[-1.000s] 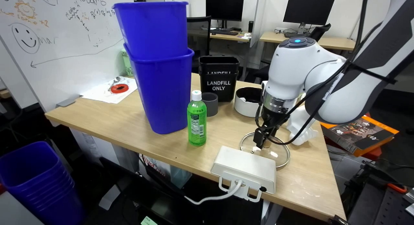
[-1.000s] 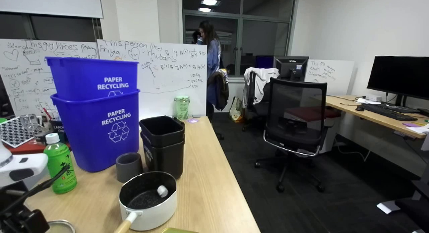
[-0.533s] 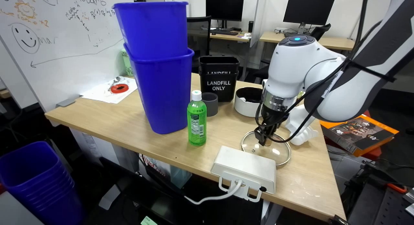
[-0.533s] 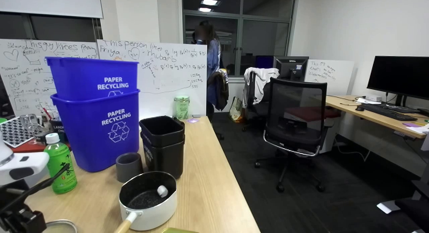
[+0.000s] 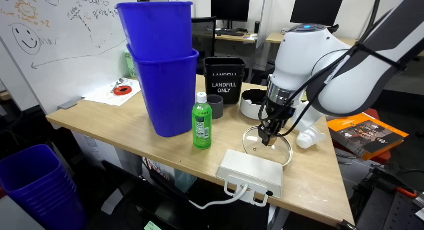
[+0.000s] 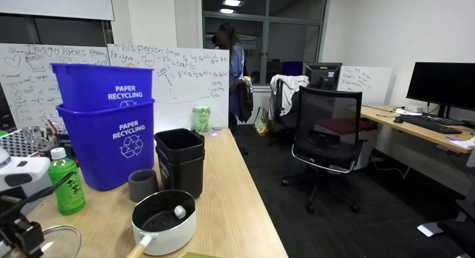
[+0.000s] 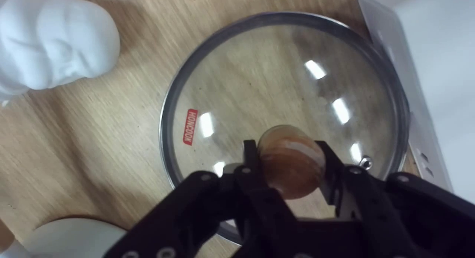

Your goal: Place the lid on the white pot

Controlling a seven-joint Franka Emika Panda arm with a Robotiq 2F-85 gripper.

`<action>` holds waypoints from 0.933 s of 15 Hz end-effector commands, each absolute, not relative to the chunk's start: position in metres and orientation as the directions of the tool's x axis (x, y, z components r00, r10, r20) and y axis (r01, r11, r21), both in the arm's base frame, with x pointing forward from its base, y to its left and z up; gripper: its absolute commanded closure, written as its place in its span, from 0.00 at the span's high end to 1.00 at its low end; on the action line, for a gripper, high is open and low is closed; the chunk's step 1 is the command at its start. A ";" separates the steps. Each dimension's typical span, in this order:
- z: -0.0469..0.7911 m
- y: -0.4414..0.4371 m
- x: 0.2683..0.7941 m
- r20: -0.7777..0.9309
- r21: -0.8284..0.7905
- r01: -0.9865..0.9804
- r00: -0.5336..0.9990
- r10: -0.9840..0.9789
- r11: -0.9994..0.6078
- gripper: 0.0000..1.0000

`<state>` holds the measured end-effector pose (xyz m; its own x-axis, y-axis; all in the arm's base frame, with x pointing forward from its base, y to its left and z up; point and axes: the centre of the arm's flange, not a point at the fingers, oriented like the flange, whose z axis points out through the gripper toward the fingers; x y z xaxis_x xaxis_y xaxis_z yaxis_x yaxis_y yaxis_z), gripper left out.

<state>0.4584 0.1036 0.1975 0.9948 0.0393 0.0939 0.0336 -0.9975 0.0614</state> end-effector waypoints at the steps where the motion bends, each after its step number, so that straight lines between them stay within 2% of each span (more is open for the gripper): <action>1: 0.222 0.096 0.460 0.099 0.050 0.017 0.995 0.022 -0.999 0.16; 11: 0.232 0.063 0.473 0.117 0.042 0.031 0.992 0.036 -0.999 0.16; 12: 0.228 0.070 0.471 0.126 0.047 0.014 0.992 0.020 -0.999 0.41; 14: 0.228 0.064 0.472 0.125 0.049 0.017 0.992 0.023 -0.999 0.41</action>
<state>0.4720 0.0643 0.2280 0.9919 0.0227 0.1251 0.0168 -0.9987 0.0487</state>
